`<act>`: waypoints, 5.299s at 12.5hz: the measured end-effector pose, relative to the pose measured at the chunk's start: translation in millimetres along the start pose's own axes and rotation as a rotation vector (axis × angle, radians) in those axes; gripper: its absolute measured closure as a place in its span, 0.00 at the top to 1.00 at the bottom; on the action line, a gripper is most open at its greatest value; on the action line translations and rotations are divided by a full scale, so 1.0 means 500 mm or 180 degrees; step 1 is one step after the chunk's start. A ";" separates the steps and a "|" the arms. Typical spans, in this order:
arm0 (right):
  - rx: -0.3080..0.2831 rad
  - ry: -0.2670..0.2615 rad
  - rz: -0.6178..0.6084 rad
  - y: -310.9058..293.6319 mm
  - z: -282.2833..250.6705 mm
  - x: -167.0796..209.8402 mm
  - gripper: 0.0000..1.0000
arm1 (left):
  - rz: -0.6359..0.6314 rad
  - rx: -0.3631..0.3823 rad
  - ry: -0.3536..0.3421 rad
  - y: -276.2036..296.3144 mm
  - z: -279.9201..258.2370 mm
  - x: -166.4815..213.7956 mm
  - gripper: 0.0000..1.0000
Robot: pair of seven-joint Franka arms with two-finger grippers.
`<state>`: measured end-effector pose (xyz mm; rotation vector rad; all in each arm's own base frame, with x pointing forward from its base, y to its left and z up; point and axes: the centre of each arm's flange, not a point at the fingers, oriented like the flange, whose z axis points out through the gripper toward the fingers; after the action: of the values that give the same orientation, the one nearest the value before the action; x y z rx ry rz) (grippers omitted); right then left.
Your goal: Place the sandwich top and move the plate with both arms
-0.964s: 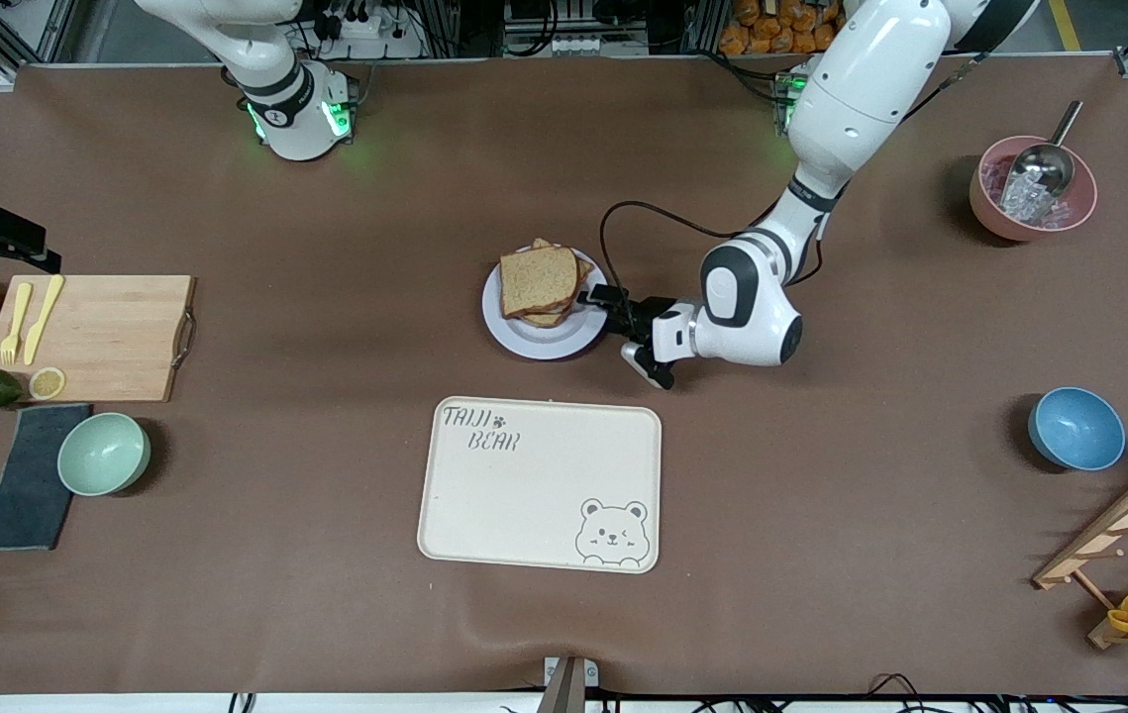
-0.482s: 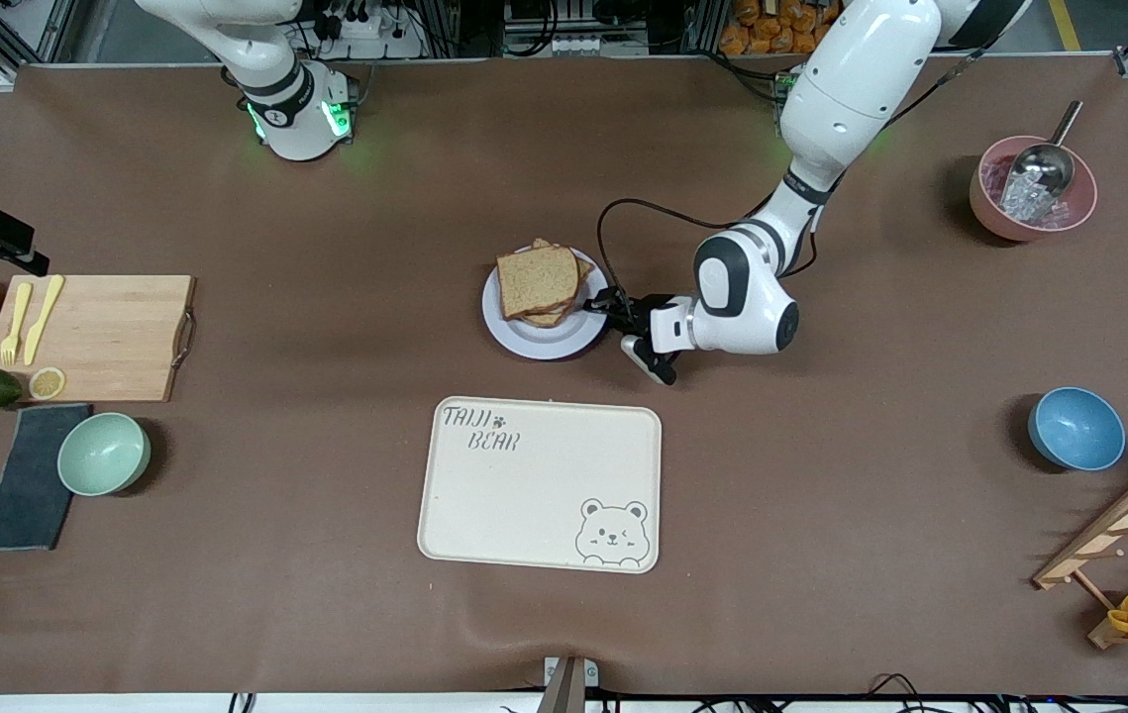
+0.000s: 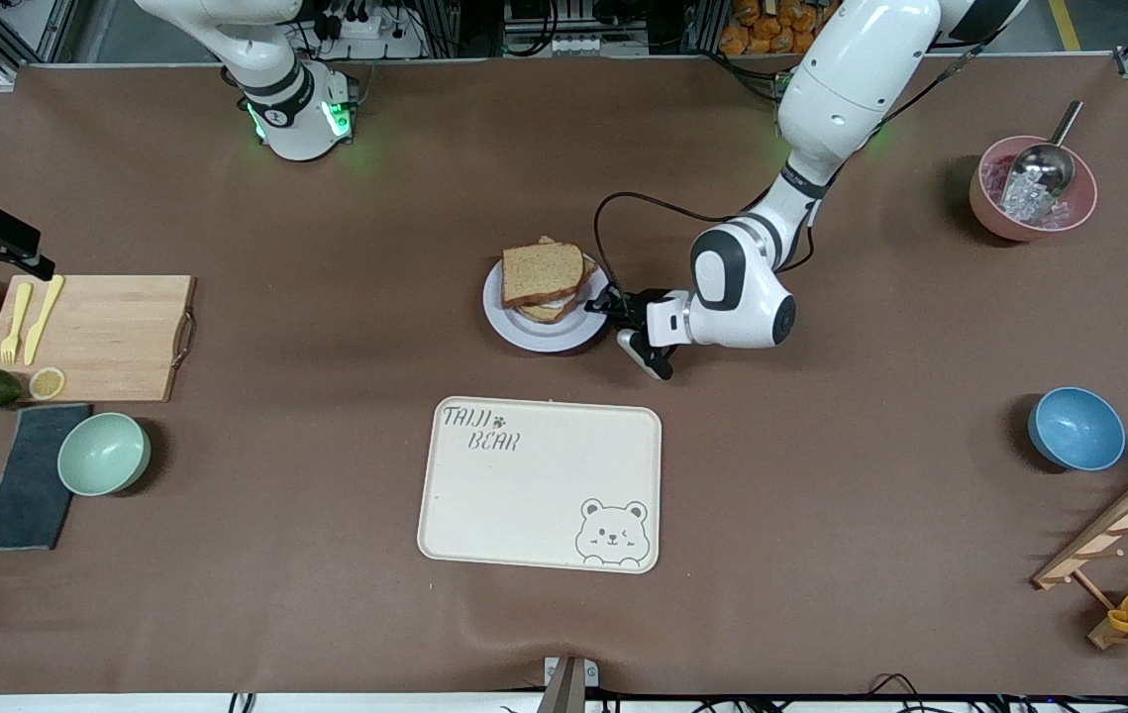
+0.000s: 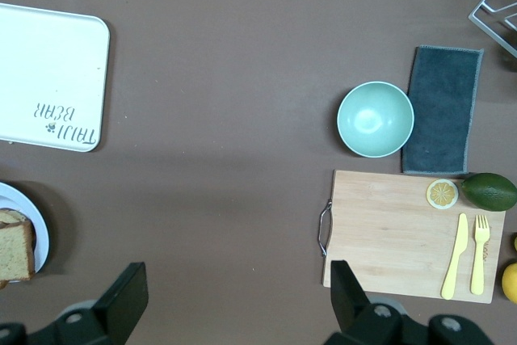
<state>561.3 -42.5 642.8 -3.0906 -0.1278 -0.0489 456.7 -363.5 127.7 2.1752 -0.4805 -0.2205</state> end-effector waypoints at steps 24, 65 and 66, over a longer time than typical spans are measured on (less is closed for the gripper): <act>-0.0021 -0.0082 0.0032 0.012 0.021 -0.002 1.00 | -0.0988 -0.0247 0.1170 0.031 -0.200 0.172 0.09; -0.0015 -0.0172 0.0031 0.012 0.036 -0.003 1.00 | -0.0752 0.1154 0.1639 -0.051 -0.577 0.165 1.00; -0.0015 -0.0173 0.0031 0.012 0.037 -0.003 1.00 | -0.0703 0.1225 0.1407 -0.060 -0.621 0.149 1.00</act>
<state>560.5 -47.5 624.3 -3.0980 -0.1150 0.0352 632.6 -151.7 292.3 2.5571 -0.0285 0.2542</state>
